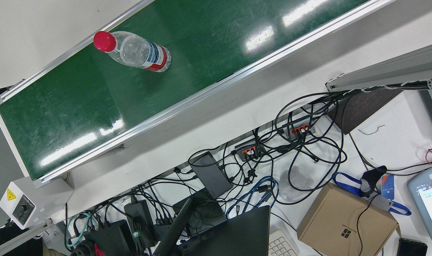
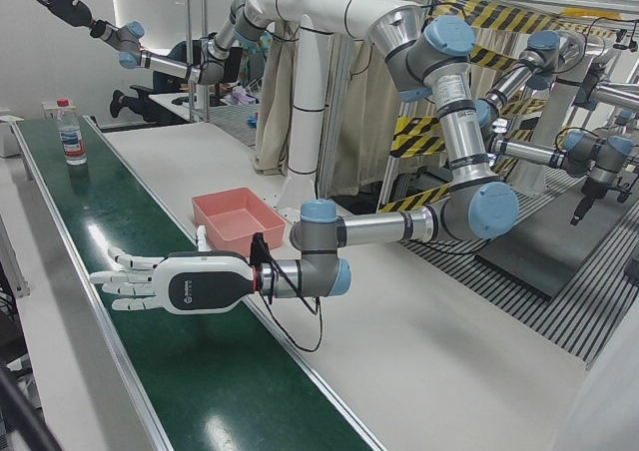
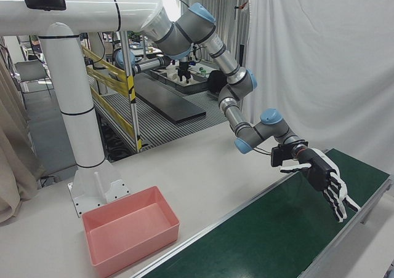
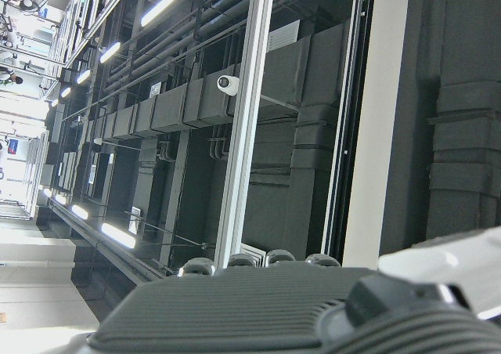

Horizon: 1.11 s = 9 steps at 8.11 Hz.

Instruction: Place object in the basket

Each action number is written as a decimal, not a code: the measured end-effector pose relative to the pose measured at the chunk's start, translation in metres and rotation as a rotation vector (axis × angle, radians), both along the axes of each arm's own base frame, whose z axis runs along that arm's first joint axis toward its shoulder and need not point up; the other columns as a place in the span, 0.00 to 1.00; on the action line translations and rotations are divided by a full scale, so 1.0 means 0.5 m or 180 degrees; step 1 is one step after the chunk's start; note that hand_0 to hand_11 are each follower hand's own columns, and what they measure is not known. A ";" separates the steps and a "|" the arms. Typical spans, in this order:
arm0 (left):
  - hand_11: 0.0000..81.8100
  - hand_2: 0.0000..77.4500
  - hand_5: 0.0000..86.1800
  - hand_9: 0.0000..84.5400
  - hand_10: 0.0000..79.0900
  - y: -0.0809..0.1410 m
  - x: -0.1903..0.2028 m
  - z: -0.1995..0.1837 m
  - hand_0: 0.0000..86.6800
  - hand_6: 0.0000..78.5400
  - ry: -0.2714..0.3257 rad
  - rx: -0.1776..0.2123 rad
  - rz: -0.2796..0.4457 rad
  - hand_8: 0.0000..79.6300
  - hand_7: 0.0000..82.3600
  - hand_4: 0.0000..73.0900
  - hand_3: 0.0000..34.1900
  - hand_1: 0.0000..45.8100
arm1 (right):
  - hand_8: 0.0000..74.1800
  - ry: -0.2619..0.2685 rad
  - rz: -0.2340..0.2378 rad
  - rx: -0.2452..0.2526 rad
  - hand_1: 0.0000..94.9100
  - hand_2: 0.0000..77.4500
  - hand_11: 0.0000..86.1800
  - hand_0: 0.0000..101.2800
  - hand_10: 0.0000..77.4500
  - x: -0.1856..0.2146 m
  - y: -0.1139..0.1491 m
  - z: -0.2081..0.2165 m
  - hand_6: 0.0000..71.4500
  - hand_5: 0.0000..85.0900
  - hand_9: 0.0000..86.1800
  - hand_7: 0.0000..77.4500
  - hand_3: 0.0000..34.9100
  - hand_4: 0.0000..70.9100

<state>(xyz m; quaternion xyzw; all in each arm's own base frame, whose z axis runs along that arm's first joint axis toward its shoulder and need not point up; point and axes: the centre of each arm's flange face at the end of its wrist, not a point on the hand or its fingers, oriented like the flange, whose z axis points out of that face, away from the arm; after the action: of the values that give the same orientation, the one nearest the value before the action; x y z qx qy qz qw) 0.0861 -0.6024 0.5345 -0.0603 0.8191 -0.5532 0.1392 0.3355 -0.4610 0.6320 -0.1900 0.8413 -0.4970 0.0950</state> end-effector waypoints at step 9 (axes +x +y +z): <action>0.13 0.01 0.25 0.14 0.06 0.000 -0.003 0.002 0.78 0.07 -0.0004 -0.0007 -0.0007 0.11 0.03 0.04 0.24 0.31 | 0.00 -0.0001 0.0000 -0.0001 0.00 0.01 0.00 0.00 0.00 0.000 0.000 0.000 0.00 0.00 0.00 0.01 0.00 0.01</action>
<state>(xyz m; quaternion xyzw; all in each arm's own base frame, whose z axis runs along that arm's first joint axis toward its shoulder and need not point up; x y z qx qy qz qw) 0.0849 -0.6025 0.5354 -0.0592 0.8184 -0.5544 0.1390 0.3355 -0.4610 0.6321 -0.1900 0.8412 -0.4972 0.0951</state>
